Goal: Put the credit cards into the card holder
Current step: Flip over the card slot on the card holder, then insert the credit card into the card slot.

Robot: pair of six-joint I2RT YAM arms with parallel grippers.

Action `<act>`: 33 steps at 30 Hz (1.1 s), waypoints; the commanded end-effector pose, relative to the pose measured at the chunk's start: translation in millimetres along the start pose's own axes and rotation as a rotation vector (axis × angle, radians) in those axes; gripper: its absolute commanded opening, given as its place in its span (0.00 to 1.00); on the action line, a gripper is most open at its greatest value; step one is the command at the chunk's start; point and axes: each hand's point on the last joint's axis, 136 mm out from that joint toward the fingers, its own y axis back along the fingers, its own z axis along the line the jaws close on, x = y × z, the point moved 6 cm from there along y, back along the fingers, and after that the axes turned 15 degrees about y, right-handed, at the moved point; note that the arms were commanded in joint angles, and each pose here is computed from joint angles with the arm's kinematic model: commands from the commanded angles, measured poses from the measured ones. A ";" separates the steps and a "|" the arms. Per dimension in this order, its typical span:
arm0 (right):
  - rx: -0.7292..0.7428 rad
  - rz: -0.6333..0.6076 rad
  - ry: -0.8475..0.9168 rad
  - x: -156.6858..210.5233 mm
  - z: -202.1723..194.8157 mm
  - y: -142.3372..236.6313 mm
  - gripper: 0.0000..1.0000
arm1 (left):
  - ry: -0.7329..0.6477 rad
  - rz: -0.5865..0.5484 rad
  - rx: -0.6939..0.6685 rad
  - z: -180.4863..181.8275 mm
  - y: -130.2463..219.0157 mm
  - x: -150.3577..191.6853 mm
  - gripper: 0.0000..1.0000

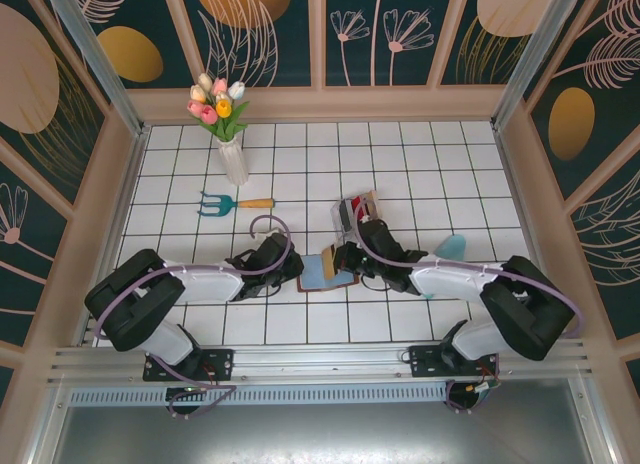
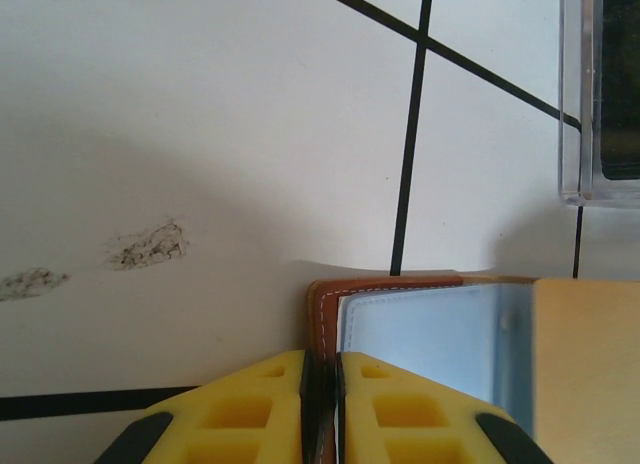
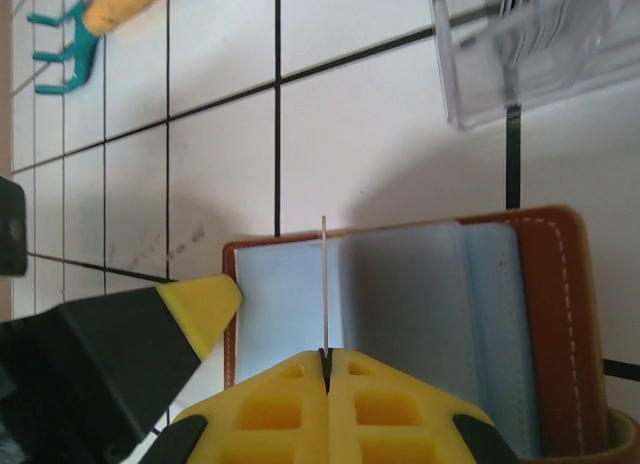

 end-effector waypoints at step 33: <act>-0.042 0.048 0.000 37.4 -7.2 -22.6 0.00 | -0.015 0.034 -0.044 11.2 -3.3 6.0 0.13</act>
